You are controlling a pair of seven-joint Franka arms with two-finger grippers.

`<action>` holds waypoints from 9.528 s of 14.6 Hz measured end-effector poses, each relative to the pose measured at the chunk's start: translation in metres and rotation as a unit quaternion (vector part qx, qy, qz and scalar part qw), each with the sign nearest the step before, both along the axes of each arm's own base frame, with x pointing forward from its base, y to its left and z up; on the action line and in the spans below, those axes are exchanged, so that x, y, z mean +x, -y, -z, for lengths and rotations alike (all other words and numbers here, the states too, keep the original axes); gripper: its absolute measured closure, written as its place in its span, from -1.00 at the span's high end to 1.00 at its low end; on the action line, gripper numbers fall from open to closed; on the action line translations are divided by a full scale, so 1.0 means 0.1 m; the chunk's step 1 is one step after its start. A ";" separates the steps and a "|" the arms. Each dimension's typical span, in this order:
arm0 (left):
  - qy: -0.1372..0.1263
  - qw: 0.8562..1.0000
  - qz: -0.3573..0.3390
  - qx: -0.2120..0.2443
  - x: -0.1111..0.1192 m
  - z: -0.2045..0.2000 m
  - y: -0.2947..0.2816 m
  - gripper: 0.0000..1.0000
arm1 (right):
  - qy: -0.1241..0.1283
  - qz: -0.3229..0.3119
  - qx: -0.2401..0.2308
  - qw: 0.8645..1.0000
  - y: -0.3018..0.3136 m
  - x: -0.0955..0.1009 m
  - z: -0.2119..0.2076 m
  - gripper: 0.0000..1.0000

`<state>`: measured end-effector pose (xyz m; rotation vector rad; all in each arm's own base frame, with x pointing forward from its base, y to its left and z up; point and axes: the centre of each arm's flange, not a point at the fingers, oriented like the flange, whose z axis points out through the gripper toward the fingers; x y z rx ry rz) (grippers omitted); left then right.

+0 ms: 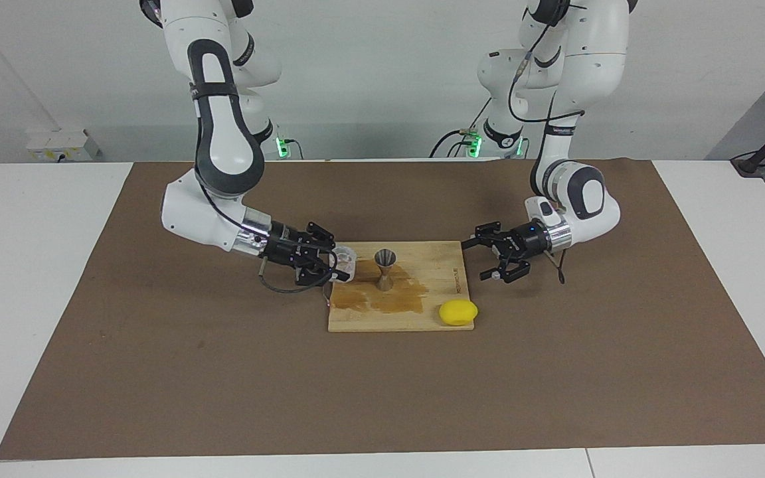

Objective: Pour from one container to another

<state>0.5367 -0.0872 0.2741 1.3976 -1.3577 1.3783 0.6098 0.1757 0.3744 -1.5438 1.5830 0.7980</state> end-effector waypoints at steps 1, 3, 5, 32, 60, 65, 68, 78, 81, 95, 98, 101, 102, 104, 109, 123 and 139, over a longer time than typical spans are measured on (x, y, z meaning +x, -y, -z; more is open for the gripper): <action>0.003 1.000 0.006 0.012 -0.01 0.00 -0.18 1.00 | -0.001 0.003 -0.004 1.000 -0.08 -0.01 -0.01 0.02; 0.006 0.999 0.019 0.027 -0.04 -0.02 -0.53 1.00 | -0.006 0.004 -0.009 1.000 -0.24 -0.05 -0.03 0.02; 0.008 0.999 0.028 0.036 -0.08 -0.06 -0.87 1.00 | -0.012 0.003 -0.019 1.000 -0.32 -0.08 -0.06 0.02; -0.056 0.924 0.049 0.375 0.48 -1.47 -2.96 1.00 | -0.035 -0.032 -0.144 0.988 -0.62 -0.22 -0.22 0.02; -0.353 0.753 -0.213 0.513 0.14 -2.49 -1.71 1.00 | -0.007 -0.048 -0.302 0.952 -0.95 -0.23 -0.60 0.02; -0.417 0.714 -0.306 0.472 -0.09 -2.68 -1.62 1.00 | -0.007 -0.037 -0.316 0.948 -1.00 -0.23 -0.66 0.02; -0.449 0.691 -0.343 0.450 -0.13 -2.72 -1.59 1.00 | -0.005 -0.039 -0.323 0.946 -1.08 -0.26 -0.67 0.02; -0.506 0.642 -0.409 0.406 -0.34 -2.92 -1.33 1.00 | -0.003 -0.040 -0.346 0.938 -1.18 -0.31 -0.64 0.02; -0.506 0.641 -0.416 0.401 -0.38 -2.99 -1.37 1.00 | -0.004 -0.039 -0.347 0.937 -1.17 -0.31 -0.64 0.02; -0.483 0.656 -0.423 0.396 -0.35 -3.39 -1.29 1.00 | -0.007 -0.023 -0.379 0.925 -1.26 -0.35 -0.60 0.02; -0.466 0.668 -0.427 0.393 -0.31 -3.42 -1.19 1.00 | -0.001 -0.026 -0.389 0.921 -1.27 -0.35 -0.59 0.02; -0.460 0.670 -0.436 0.385 -0.28 -3.45 -1.25 1.00 | 0.003 -0.026 -0.398 0.917 -1.29 -0.36 -0.59 0.02; -0.460 0.671 -0.436 0.385 -0.28 -3.45 -1.25 1.00 | 0.003 -0.023 -0.401 0.916 -1.31 -0.37 -0.60 0.02; -0.466 0.666 -0.442 0.380 -0.28 -3.45 -1.24 1.00 | 0.003 -0.020 -0.400 0.916 -1.35 -0.39 -0.62 0.02; -0.486 0.640 -0.472 0.362 -0.29 -3.45 -1.25 1.00 | 0.004 -0.020 -0.403 0.915 -1.37 -0.38 -0.61 0.02; -0.484 0.622 -0.472 0.395 -0.19 -3.27 -0.88 1.00 | 0.007 -0.017 -0.403 0.915 -1.39 -0.36 -0.64 0.02; -0.496 0.603 -0.506 0.366 0.13 -3.15 -0.76 1.00 | -0.012 0.060 -0.224 0.973 -0.65 0.11 -1.10 0.02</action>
